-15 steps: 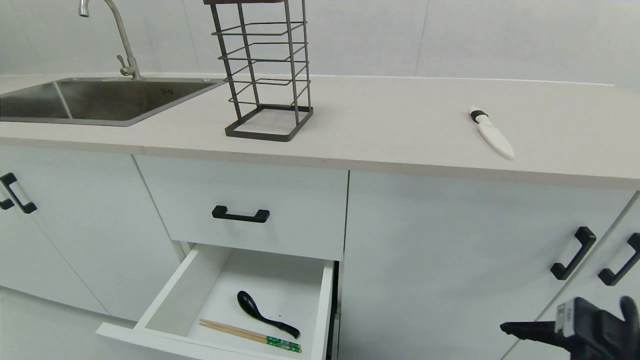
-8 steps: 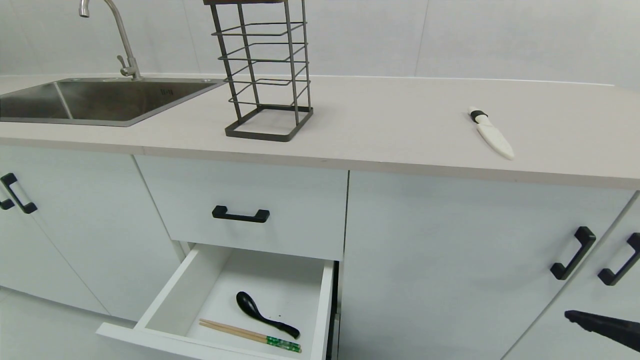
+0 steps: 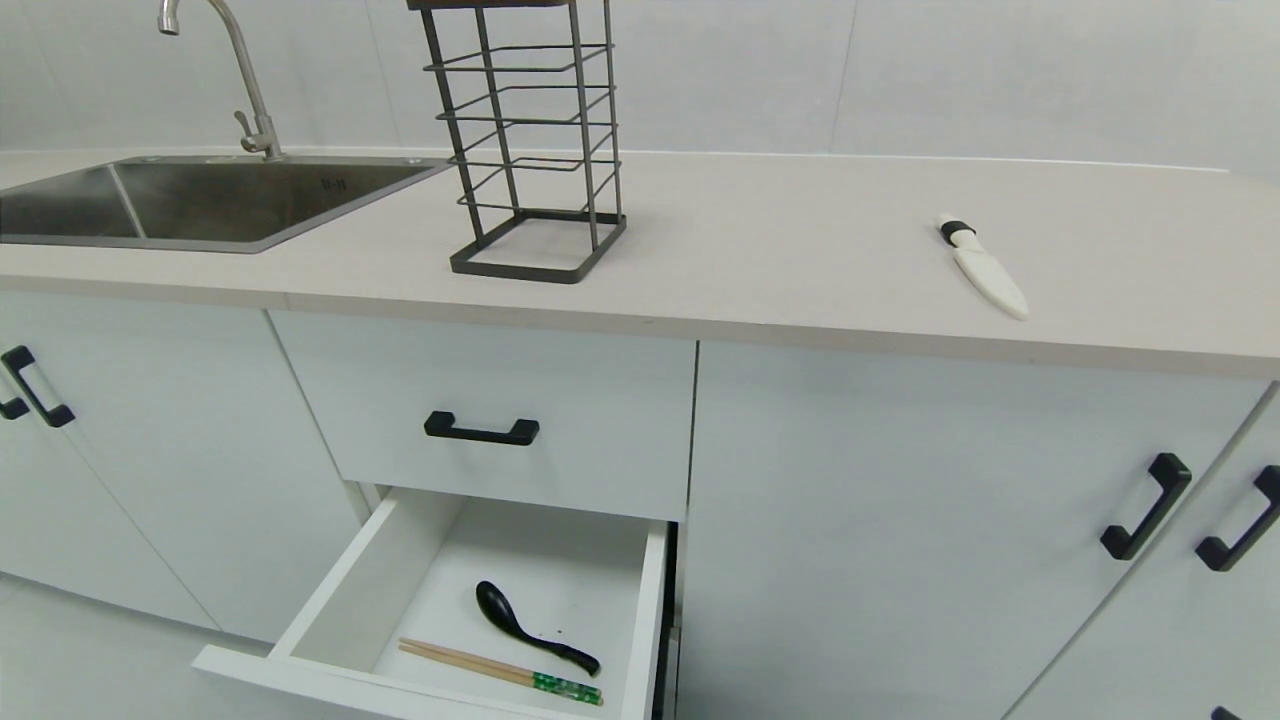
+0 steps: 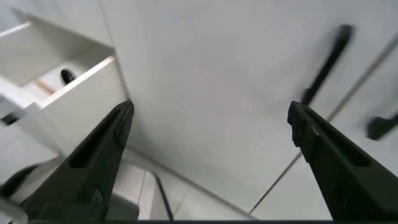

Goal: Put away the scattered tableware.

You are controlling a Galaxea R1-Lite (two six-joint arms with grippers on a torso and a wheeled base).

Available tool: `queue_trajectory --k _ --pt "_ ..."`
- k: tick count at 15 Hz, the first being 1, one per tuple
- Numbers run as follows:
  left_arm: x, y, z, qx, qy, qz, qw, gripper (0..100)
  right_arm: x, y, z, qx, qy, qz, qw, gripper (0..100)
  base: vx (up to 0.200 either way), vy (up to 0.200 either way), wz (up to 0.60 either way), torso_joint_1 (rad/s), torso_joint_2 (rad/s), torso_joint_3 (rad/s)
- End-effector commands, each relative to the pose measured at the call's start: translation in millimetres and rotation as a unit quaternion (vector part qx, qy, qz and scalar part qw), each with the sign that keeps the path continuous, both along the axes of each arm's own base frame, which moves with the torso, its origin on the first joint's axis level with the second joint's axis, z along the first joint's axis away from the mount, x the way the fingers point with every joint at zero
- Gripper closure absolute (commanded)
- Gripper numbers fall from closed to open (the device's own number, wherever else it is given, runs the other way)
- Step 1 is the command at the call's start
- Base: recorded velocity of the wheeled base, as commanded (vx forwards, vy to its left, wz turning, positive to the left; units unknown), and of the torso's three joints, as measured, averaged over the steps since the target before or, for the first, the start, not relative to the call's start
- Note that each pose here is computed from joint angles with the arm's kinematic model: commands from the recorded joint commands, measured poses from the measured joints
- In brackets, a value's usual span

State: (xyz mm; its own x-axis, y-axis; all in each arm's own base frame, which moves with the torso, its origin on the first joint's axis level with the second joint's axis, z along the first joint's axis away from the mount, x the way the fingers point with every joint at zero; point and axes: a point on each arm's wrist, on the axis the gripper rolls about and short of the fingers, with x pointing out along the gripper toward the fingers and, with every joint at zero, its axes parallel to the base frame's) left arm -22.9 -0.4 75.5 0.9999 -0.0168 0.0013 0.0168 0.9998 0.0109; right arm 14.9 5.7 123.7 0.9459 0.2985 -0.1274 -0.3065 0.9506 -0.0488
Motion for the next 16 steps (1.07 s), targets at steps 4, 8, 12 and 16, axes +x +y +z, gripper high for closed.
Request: queue_trajectory --k 4,8,12,16 --pt "0.1 0.0 0.0 -0.001 0.001 0.0 1.0 0 -33.0 -1.5 -28.2 0.0 -0.122 -0.092 0.988 0 0.0 0.0 0.0 0.0 0.0 0.0" --pt "0.1 0.0 0.0 0.0 0.001 0.0 1.0 0 -36.4 -2.2 -38.0 0.005 -0.1 -0.071 0.992 0 0.0 0.0 0.0 0.0 0.0 0.0" --pt "0.1 0.0 0.2 0.0 0.0 -0.001 1.0 0 -38.2 -1.7 -42.6 0.005 -0.092 -0.06 0.994 0 0.0 0.0 0.0 0.0 0.0 0.0" --pt "0.1 0.0 0.2 0.001 0.0 0.0 1.0 0 -37.7 -4.7 -48.1 0.006 -0.065 -0.129 0.99 0 0.0 0.0 0.0 0.0 0.0 0.0"
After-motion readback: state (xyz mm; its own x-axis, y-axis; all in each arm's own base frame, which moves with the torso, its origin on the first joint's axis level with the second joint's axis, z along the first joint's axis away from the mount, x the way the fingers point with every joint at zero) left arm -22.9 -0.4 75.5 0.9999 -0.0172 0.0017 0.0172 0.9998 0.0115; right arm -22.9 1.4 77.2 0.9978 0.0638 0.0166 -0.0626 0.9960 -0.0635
